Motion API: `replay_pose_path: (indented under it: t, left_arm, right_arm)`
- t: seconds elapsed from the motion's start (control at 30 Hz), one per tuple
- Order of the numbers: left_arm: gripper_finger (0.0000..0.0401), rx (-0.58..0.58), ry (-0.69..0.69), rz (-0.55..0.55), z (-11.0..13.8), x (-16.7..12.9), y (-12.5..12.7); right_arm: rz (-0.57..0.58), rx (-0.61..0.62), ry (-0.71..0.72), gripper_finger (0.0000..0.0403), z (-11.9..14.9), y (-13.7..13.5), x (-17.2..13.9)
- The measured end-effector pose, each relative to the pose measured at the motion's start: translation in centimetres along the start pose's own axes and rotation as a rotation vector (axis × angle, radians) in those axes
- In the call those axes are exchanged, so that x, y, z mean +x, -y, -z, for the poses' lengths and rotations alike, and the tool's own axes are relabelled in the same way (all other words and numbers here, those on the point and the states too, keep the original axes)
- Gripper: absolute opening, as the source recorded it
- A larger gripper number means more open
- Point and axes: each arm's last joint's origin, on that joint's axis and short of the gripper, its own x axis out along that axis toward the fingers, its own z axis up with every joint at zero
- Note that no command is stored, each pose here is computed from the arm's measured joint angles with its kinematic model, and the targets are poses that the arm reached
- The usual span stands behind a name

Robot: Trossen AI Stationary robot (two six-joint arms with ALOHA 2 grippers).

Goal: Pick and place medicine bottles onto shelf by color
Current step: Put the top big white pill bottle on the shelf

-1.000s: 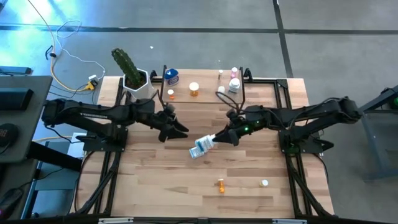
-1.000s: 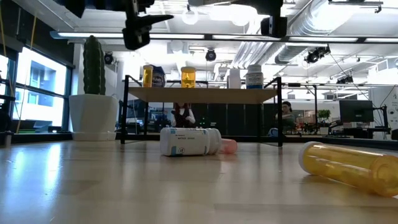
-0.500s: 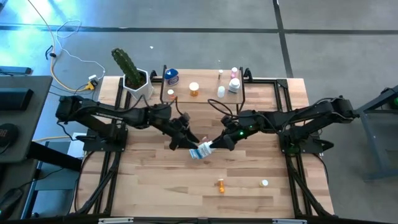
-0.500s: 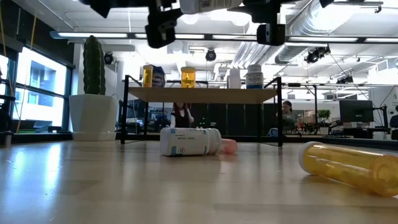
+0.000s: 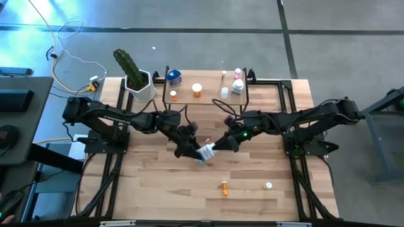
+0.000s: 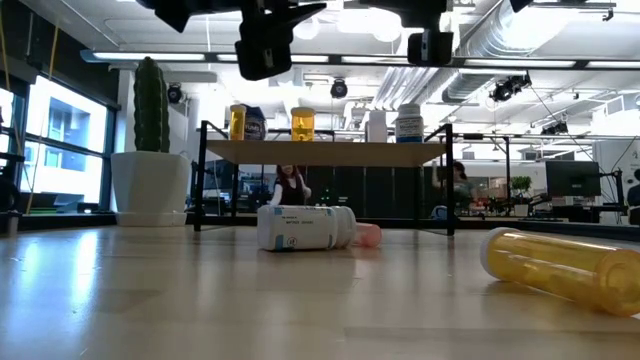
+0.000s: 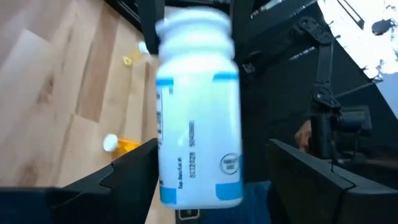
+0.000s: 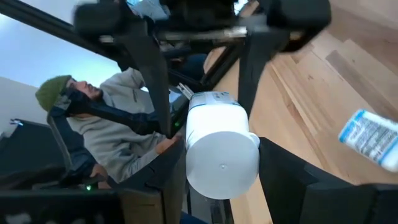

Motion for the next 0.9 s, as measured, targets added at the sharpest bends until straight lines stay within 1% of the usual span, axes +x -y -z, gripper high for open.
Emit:
replay_pose_path:
  t: [0.2,0.33,0.57,0.77,0.9]
  left_arm:
    - [0.0278,-0.001,-0.014,0.01,0.05,0.06,-0.04]
    - [0.0264,-0.003,-0.007,0.006,-0.13,-0.07,-0.19]
    - [0.0213,-0.002,-0.008,0.007,-0.12,-0.07,-0.19]
    - [0.0163,0.027,-0.009,0.005,-0.1,-0.07,-0.21]
    - [0.0147,0.041,-0.008,0.004,-0.1,-0.06,-0.23]
  right_arm:
    - [-0.012,-0.004,0.006,0.0154,-0.06,-0.13,0.0]
    - [-0.009,-0.003,0.005,0.0154,-0.04,-0.1,0.0]
    - [-0.009,-0.003,0.004,0.0154,-0.04,-0.1,0.0]
    - [-0.01,-0.003,0.004,0.0154,-0.04,-0.1,0.0]
    - [-0.008,-0.004,0.006,0.0166,-0.05,-0.09,0.0]
